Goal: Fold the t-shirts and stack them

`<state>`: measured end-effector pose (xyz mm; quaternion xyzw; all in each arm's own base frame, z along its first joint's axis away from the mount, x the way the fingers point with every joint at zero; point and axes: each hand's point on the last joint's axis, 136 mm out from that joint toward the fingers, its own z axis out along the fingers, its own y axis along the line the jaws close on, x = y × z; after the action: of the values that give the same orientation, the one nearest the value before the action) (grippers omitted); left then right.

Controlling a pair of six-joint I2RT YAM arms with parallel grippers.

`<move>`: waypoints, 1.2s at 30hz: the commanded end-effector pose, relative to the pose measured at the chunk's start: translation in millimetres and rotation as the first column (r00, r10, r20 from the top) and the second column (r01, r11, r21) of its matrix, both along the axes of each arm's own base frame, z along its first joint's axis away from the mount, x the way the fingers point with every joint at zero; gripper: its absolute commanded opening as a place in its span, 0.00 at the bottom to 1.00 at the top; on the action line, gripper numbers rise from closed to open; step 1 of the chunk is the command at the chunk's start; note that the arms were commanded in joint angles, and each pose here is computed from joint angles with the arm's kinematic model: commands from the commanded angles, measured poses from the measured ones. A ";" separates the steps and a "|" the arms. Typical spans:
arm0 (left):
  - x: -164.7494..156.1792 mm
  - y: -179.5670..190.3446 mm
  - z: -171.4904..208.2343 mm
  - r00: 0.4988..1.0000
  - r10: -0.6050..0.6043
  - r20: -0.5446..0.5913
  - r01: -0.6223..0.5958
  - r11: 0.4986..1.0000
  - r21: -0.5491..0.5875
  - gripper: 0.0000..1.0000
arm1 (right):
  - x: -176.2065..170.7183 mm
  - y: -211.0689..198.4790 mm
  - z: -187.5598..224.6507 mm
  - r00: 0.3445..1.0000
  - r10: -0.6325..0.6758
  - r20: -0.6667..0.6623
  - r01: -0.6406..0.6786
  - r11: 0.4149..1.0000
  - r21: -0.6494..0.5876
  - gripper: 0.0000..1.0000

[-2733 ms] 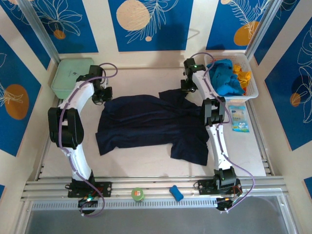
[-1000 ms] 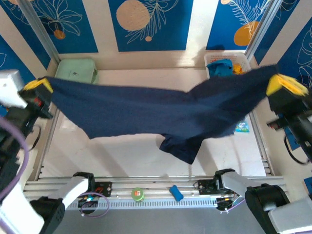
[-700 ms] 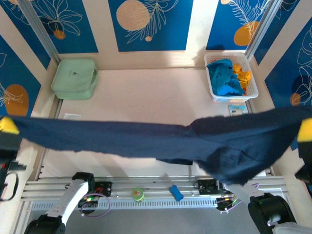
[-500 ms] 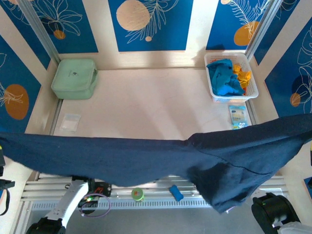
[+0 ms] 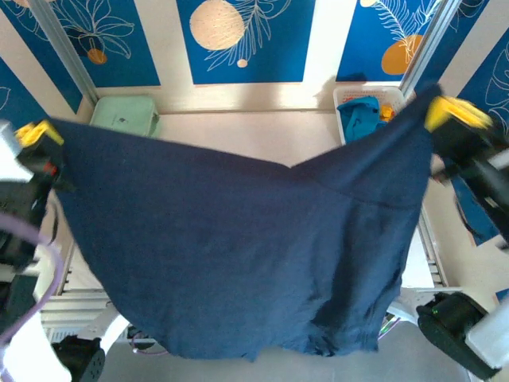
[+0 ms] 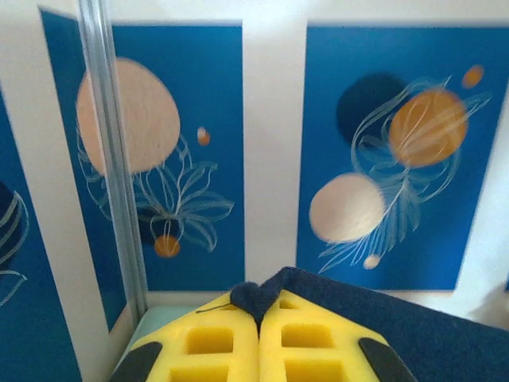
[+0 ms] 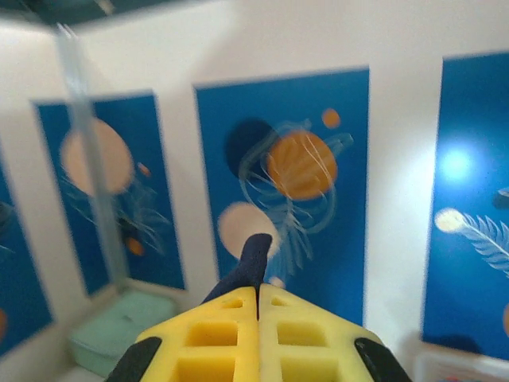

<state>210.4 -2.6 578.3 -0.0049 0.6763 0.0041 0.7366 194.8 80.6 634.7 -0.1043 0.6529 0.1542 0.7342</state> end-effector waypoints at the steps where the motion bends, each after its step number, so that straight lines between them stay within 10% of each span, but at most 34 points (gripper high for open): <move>1: 49.8 3.0 -11.0 0.998 0.061 0.006 -0.061 0.997 0.044 0.00 | 79.2 3.3 -24.9 0.984 -0.171 -0.052 0.164 0.980 -0.111 0.00; 17: 301.3 -24.2 -267.8 0.906 0.096 -0.413 -0.056 0.992 0.109 0.00 | 368.2 18.6 -304.7 0.758 -0.062 -0.649 0.014 0.997 -0.079 0.00; 27: 389.2 -33.4 -400.7 0.798 0.114 -0.592 -0.044 0.990 0.132 0.00 | 452.9 32.4 -400.6 0.729 -0.108 -0.676 0.006 0.988 -0.152 0.00; 36: 424.4 -30.5 -435.4 0.785 0.153 -0.601 -0.062 0.984 0.169 0.00 | 469.2 15.9 -411.3 0.744 -0.144 -0.653 0.062 0.987 -0.148 0.00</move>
<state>622.0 -35.3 128.0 0.0155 0.8870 0.0840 0.4538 659.6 105.0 188.9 -0.0540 0.9012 0.1082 0.4163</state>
